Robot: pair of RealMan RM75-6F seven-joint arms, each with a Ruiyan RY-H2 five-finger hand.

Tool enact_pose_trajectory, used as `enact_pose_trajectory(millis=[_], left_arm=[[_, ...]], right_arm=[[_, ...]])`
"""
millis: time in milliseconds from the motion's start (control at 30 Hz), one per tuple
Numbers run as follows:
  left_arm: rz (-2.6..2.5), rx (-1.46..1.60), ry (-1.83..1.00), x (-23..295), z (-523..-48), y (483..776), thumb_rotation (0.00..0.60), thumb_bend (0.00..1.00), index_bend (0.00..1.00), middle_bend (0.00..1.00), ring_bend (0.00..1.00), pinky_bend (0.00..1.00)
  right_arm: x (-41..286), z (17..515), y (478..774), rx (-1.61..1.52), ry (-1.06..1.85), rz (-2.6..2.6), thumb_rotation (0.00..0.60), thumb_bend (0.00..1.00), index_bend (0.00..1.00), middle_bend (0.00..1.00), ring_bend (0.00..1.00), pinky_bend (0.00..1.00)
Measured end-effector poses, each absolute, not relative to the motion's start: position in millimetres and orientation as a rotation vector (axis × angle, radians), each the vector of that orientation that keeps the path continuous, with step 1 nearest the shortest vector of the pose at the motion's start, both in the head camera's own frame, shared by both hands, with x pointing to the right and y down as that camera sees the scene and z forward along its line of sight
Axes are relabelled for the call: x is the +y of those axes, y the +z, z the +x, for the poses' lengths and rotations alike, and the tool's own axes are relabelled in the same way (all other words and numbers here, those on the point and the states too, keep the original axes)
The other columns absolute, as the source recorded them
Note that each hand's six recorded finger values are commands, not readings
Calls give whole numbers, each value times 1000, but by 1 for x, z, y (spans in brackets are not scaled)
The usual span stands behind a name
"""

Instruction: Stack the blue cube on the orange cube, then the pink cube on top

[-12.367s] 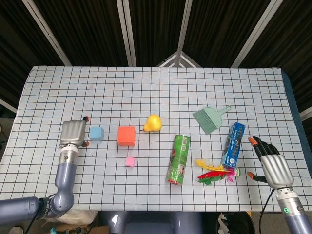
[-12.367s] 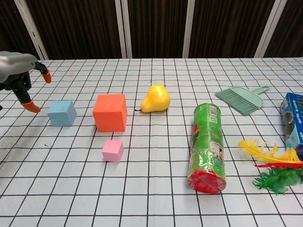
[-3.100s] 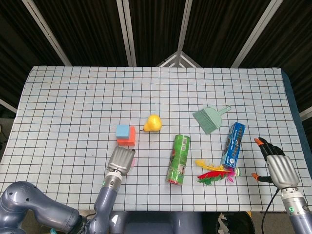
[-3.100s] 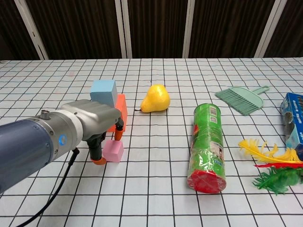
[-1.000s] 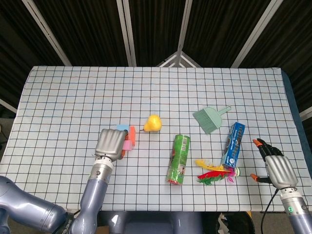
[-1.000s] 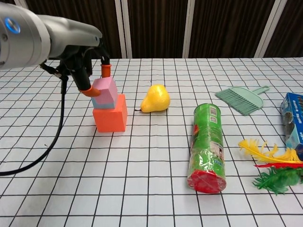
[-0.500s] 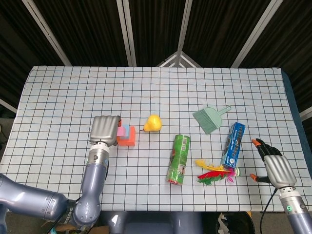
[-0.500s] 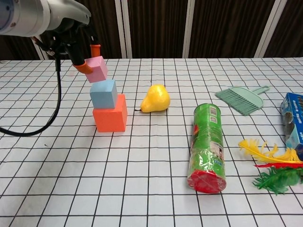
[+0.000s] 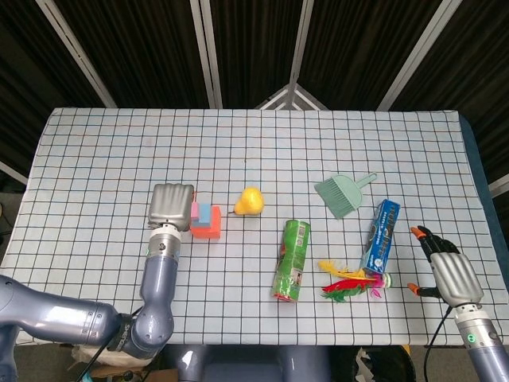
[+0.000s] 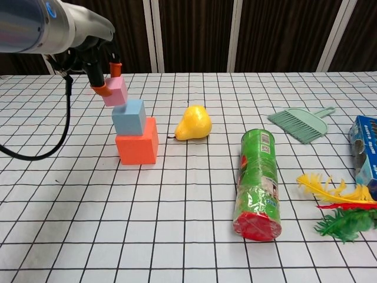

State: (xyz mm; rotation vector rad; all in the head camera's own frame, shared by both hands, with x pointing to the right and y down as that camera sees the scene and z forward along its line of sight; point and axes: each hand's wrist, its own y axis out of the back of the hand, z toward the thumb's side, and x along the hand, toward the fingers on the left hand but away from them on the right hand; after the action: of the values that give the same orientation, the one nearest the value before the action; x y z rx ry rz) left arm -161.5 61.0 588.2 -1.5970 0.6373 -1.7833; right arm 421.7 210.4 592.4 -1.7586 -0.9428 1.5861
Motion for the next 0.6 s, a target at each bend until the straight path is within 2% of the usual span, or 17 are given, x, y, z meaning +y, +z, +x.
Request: enact_pose_trajectory(millis=[600], left_arm=[[-1584, 628, -1775, 60, -151, 597, 600, 379, 453, 904, 798, 734]], right_arm=[[210, 424, 592, -950, 1591, -1759, 600, 190, 56, 94, 162, 193]])
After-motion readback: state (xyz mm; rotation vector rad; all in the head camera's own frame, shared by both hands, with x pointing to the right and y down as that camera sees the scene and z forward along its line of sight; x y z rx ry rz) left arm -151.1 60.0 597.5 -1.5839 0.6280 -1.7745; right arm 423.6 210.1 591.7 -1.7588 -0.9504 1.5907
